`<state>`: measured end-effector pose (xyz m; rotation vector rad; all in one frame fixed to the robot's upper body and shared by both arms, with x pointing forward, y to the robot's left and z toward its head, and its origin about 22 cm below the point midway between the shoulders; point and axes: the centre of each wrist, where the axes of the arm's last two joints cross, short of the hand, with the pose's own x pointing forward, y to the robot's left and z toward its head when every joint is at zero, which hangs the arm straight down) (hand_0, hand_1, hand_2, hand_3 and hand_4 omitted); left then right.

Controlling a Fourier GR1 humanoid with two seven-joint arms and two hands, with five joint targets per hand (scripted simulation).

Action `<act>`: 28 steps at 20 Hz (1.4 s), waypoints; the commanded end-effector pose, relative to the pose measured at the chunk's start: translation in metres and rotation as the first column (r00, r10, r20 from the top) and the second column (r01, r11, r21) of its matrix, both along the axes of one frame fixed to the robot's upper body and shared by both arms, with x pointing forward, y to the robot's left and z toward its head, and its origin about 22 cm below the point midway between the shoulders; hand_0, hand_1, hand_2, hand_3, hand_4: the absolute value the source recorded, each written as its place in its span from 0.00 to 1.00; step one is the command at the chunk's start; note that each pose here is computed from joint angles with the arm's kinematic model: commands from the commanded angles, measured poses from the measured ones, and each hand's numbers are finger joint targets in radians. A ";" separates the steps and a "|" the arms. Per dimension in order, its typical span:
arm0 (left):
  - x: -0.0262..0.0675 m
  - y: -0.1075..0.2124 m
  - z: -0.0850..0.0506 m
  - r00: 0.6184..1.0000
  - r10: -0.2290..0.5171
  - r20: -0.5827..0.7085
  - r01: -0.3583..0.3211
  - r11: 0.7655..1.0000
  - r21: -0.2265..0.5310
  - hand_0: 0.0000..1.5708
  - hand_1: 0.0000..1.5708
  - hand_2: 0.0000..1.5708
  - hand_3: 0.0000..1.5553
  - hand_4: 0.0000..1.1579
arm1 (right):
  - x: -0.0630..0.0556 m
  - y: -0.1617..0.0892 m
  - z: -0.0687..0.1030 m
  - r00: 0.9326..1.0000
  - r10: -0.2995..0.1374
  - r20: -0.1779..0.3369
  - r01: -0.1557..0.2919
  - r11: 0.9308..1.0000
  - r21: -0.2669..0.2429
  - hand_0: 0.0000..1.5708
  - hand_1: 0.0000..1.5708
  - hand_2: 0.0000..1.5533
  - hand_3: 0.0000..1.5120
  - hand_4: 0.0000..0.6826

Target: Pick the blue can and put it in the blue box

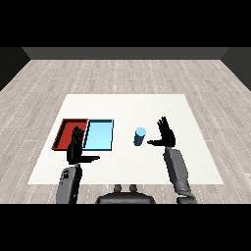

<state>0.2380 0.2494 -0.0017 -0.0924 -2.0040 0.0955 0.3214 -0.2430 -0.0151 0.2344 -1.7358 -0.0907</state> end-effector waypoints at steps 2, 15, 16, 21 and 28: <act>0.0024 0.001 0.014 1.000 -0.005 0.018 0.005 1.000 -0.015 0.00 0.00 0.00 0.00 0.00 | 0.006 0.032 -0.007 0.999 0.012 -0.045 -0.011 1.000 0.018 0.00 0.00 0.00 0.00 0.00; -0.0027 0.004 0.011 1.000 -0.007 0.019 0.008 1.000 -0.015 0.00 0.00 0.00 0.00 0.00 | 0.009 0.046 -0.052 0.997 0.024 -0.071 -0.021 0.999 0.035 0.00 0.00 0.00 0.00 0.00; -0.0133 -0.009 0.006 1.000 0.015 0.014 -0.014 1.000 -0.020 0.00 0.00 0.00 0.00 0.00 | -0.006 0.053 -0.053 0.995 0.044 -0.088 -0.042 0.999 0.026 0.00 0.00 0.00 0.00 0.00; 0.0065 0.009 -0.003 1.000 0.014 0.027 -0.014 1.000 -0.018 0.00 0.00 0.00 0.00 0.00 | 0.007 0.043 -0.046 0.995 0.024 -0.096 -0.022 0.999 0.029 0.00 0.00 0.00 0.00 0.00; 0.0001 -0.023 0.007 0.999 0.007 0.039 -0.006 1.000 -0.010 0.00 0.00 0.00 0.00 0.00 | 0.009 0.052 -0.038 0.993 0.047 -0.108 -0.041 0.998 0.054 0.00 0.00 0.00 0.00 0.00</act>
